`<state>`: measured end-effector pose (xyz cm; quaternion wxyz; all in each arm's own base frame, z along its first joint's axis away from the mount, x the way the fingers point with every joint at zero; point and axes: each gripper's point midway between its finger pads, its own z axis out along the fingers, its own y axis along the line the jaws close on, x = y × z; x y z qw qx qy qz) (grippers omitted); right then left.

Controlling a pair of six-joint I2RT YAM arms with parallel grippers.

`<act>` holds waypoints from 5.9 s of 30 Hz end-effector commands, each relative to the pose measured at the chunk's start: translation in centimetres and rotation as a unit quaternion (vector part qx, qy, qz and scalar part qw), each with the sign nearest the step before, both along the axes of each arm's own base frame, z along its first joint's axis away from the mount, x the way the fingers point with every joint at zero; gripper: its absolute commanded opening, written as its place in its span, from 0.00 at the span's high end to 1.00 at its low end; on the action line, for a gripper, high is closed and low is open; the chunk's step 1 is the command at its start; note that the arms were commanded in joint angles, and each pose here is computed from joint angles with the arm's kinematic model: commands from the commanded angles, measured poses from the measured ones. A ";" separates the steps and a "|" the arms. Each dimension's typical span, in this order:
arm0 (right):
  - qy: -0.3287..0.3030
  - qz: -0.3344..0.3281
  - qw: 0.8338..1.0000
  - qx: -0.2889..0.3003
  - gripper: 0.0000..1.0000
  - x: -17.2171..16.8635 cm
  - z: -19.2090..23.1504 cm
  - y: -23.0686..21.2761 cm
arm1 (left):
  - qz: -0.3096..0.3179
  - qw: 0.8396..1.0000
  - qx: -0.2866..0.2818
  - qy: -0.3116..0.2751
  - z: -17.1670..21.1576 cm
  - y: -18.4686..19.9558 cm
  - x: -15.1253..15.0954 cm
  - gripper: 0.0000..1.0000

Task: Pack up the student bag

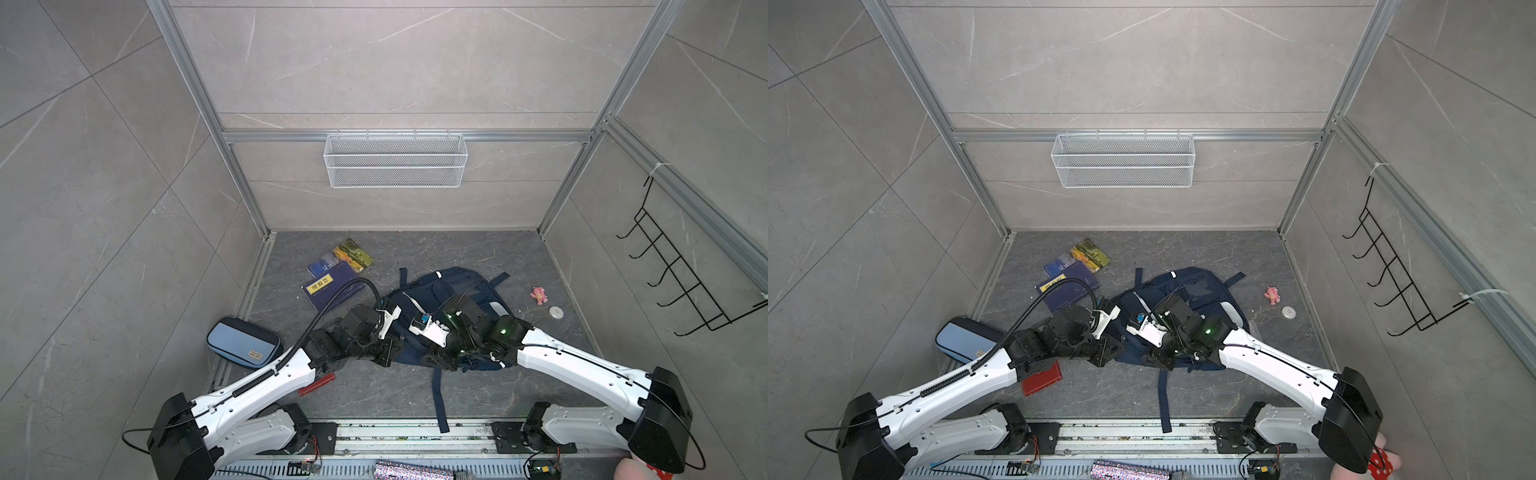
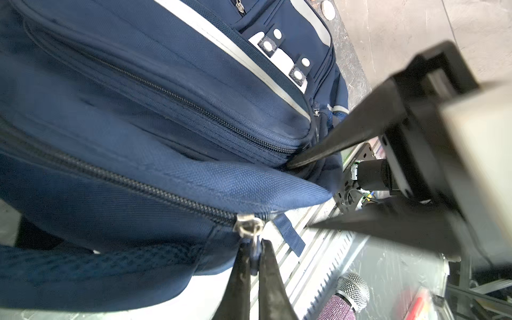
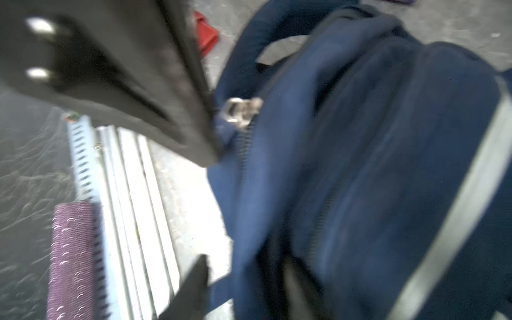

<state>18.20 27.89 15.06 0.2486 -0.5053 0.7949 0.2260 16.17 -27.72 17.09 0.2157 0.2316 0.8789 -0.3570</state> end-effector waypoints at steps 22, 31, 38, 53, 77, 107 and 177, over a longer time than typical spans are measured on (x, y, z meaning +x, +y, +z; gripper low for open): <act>-0.175 -0.118 0.974 -0.083 1.00 4.1 3.6 -8.3 | -0.007 0.998 0.053 -0.039 1.4 3.0 -0.3 1.00; -0.186 -0.172 0.965 -0.064 1.00 5.4 5.4 -11.7 | 0.098 0.987 0.129 -0.003 -2.7 8.9 1.3 1.00; -0.180 -0.175 0.966 -0.057 1.00 5.5 5.7 -12.5 | 0.139 0.979 0.150 -0.006 -3.5 9.8 2.4 1.00; -0.136 -0.186 0.973 -0.022 0.63 6.4 6.2 -11.6 | 0.030 0.999 0.037 -0.023 -1.4 5.1 -1.4 1.00; -0.010 -0.017 1.000 0.000 0.02 -2.1 0.6 -0.8 | -0.034 0.995 -0.089 -0.027 4.2 -1.7 -1.5 1.00; -0.145 -0.061 0.982 -0.105 1.00 -0.6 3.2 -8.1 | 0.239 0.963 0.107 -0.061 -2.7 6.1 9.7 1.00; 0.015 -0.095 0.995 -0.040 0.05 -1.5 0.5 -3.1 | 0.185 0.976 -0.072 -0.092 3.0 -2.6 13.9 1.00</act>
